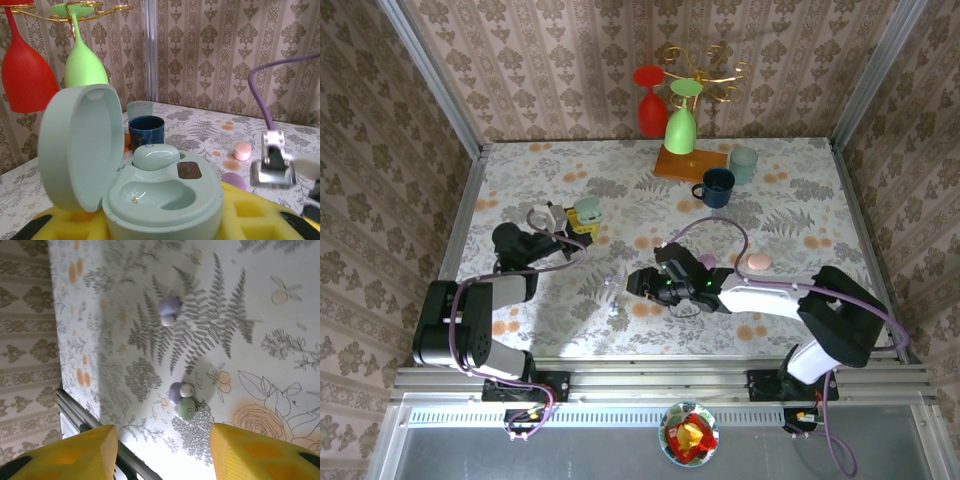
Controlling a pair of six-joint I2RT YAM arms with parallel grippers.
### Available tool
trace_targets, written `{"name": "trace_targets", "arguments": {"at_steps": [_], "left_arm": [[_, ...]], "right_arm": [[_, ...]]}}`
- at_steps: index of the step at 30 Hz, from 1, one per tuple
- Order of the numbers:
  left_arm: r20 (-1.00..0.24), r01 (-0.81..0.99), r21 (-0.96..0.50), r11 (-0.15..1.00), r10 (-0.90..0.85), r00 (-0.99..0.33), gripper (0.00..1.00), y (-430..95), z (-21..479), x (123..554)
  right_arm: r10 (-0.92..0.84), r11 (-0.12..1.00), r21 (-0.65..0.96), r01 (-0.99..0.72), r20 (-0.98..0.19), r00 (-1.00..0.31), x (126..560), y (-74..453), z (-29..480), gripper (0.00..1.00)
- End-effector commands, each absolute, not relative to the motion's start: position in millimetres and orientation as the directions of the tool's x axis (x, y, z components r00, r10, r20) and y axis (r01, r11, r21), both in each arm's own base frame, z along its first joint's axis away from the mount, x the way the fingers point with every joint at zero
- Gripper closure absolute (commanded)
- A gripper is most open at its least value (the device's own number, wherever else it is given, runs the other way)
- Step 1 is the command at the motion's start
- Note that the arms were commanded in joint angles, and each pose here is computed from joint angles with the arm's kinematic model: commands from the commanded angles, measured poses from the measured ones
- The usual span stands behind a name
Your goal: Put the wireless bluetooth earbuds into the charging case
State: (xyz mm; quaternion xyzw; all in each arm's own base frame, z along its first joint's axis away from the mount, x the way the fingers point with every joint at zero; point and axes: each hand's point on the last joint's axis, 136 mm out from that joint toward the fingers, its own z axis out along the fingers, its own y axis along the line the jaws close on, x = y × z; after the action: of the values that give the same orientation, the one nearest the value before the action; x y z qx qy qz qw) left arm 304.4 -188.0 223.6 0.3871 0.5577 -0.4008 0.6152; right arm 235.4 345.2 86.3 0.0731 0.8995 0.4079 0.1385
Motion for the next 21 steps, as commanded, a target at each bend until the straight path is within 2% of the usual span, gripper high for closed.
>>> {"name": "trace_targets", "arguments": {"at_steps": [1, 3, 8, 21], "left_arm": [[-0.989, 0.915, 0.106, 0.390, -0.057, 0.139, 0.77, -186, 237, 306], [-0.989, 0.915, 0.106, 0.390, -0.058, 0.139, 0.77, -186, 238, 305], [-0.987, 0.921, 0.113, 0.372, -0.063, 0.146, 0.77, -189, 242, 299], [-0.984, 0.920, 0.132, 0.370, -0.064, 0.167, 0.76, -189, 245, 291]], "right_arm": [[0.323, 0.609, 0.789, 0.083, -0.151, -0.934, 242, 362, 82, 0.51], [0.284, 0.621, 0.780, 0.072, -0.138, -0.949, 236, 374, 74, 0.54], [0.239, 0.635, 0.769, 0.073, -0.106, -0.965, 223, 392, 55, 0.55], [0.223, 0.627, 0.771, 0.114, -0.037, -0.974, 218, 402, 31, 0.67]]}}
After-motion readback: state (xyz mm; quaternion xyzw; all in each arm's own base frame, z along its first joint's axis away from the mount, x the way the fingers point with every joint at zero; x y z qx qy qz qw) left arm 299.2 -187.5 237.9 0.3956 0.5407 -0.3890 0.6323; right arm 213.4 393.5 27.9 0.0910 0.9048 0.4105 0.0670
